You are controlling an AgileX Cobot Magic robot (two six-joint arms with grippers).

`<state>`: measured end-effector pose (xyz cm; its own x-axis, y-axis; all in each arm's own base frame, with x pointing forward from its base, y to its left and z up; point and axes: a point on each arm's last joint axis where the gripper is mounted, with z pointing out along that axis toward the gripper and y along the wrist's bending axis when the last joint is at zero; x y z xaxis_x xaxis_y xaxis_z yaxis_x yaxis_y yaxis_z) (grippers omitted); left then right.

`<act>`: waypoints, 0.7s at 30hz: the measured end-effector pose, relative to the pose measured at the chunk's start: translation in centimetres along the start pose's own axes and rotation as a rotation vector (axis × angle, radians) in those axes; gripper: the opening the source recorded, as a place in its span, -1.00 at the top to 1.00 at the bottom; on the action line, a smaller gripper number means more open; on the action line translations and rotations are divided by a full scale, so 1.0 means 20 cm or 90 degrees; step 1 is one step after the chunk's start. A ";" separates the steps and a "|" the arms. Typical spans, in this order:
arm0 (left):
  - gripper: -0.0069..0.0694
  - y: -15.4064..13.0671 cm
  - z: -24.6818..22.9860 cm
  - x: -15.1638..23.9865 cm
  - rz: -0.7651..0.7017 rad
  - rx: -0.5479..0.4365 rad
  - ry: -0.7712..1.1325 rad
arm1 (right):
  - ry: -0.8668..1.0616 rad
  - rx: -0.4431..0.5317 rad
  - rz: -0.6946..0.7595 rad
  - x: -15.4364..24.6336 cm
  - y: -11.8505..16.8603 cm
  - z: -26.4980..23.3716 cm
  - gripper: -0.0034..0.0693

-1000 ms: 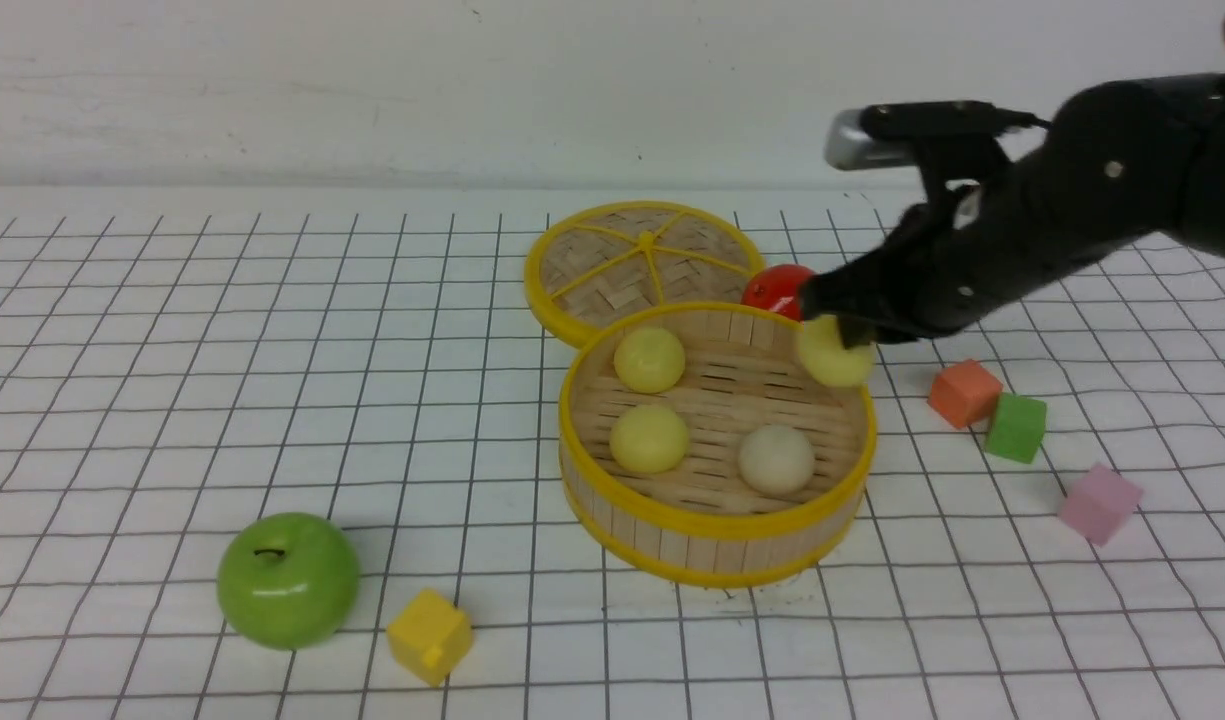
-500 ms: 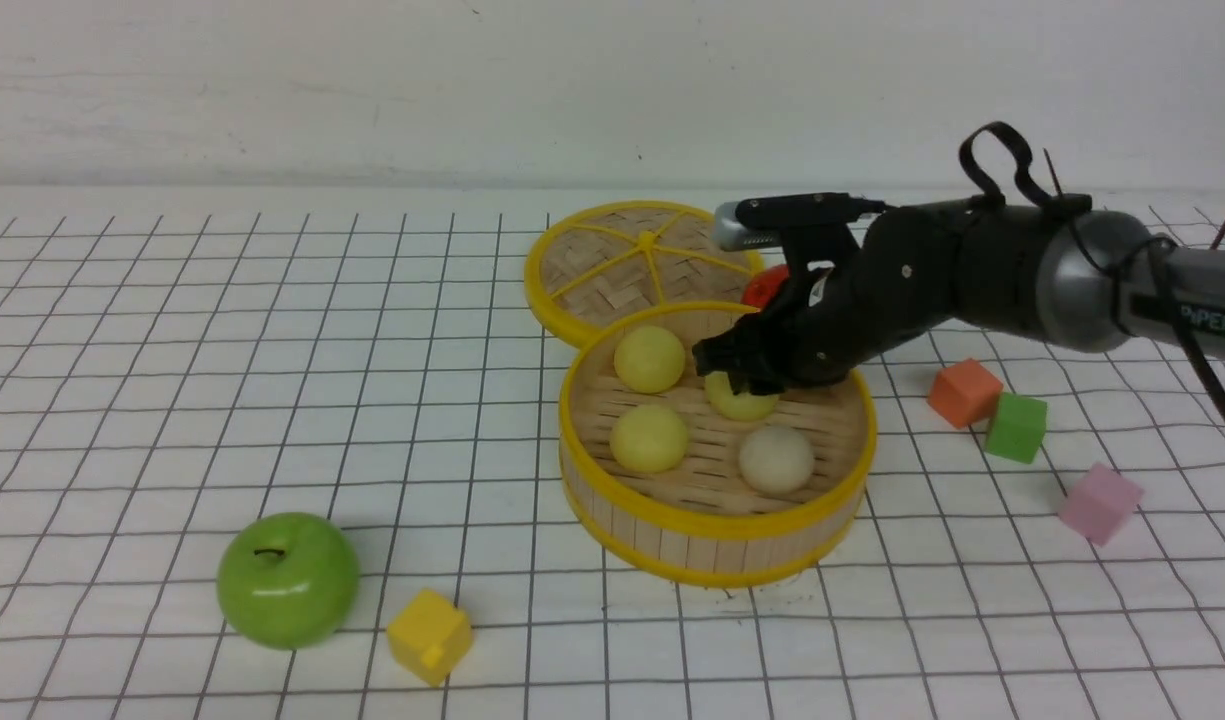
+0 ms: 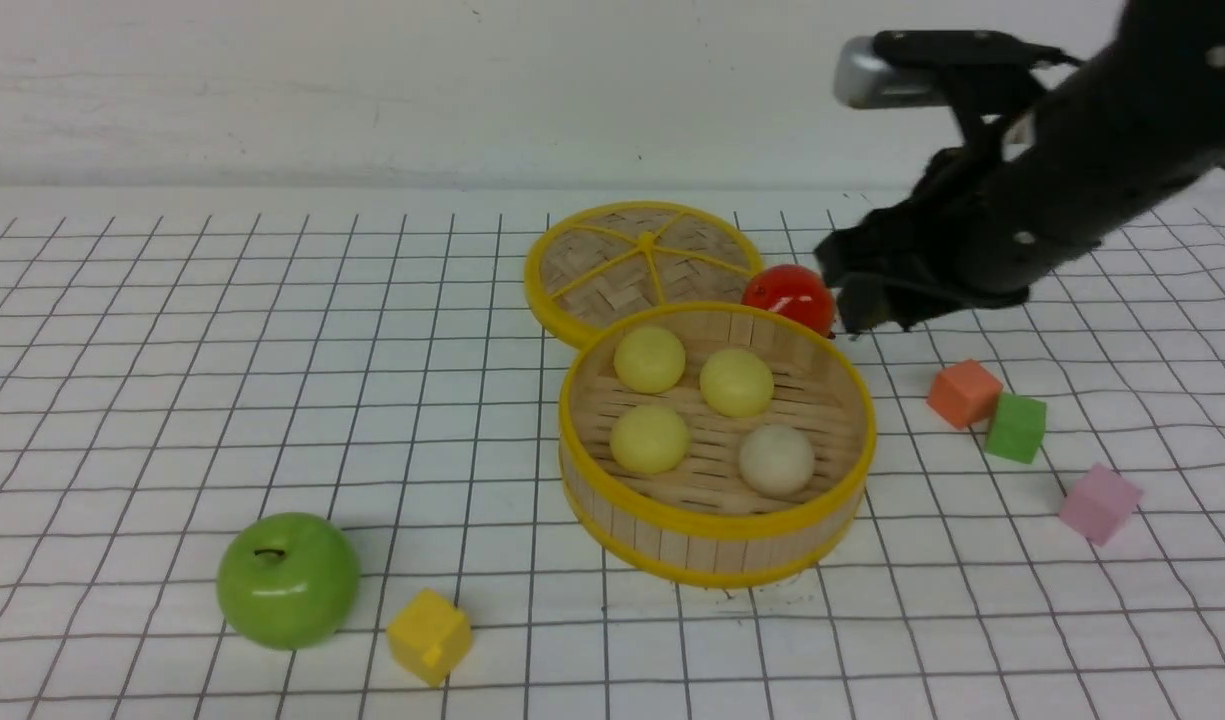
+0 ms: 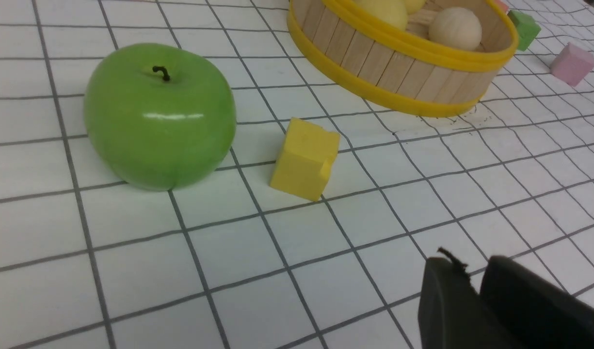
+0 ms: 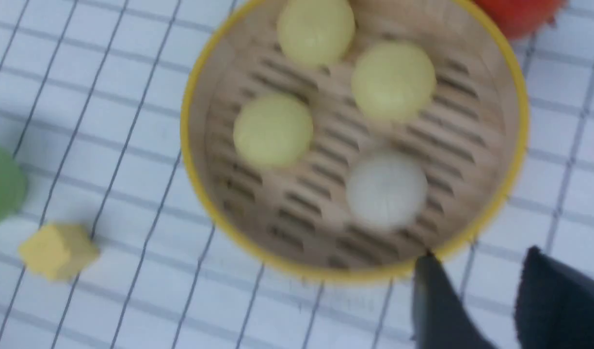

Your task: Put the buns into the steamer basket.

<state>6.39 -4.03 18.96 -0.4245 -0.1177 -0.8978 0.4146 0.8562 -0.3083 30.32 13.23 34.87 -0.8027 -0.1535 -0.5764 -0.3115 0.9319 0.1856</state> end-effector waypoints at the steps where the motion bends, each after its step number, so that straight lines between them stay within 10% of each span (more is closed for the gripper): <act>1: 0.55 0.00 0.00 0.00 0.000 0.000 0.000 | -0.005 0.000 0.002 0.01 0.00 -0.03 0.39; 6: 0.53 0.00 0.00 0.00 0.000 0.000 0.000 | 0.012 -0.002 0.020 0.25 -0.01 -0.23 0.94; 21: 0.53 0.00 0.00 0.00 0.000 0.000 0.000 | 0.077 -0.033 0.014 0.54 0.02 -0.58 0.95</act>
<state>6.39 -4.03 18.96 -0.4245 -0.1177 -0.8978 0.4146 0.8562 -0.3083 15.64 8.06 37.99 -0.8638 -0.1748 -0.4725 -0.3167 0.9178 0.2394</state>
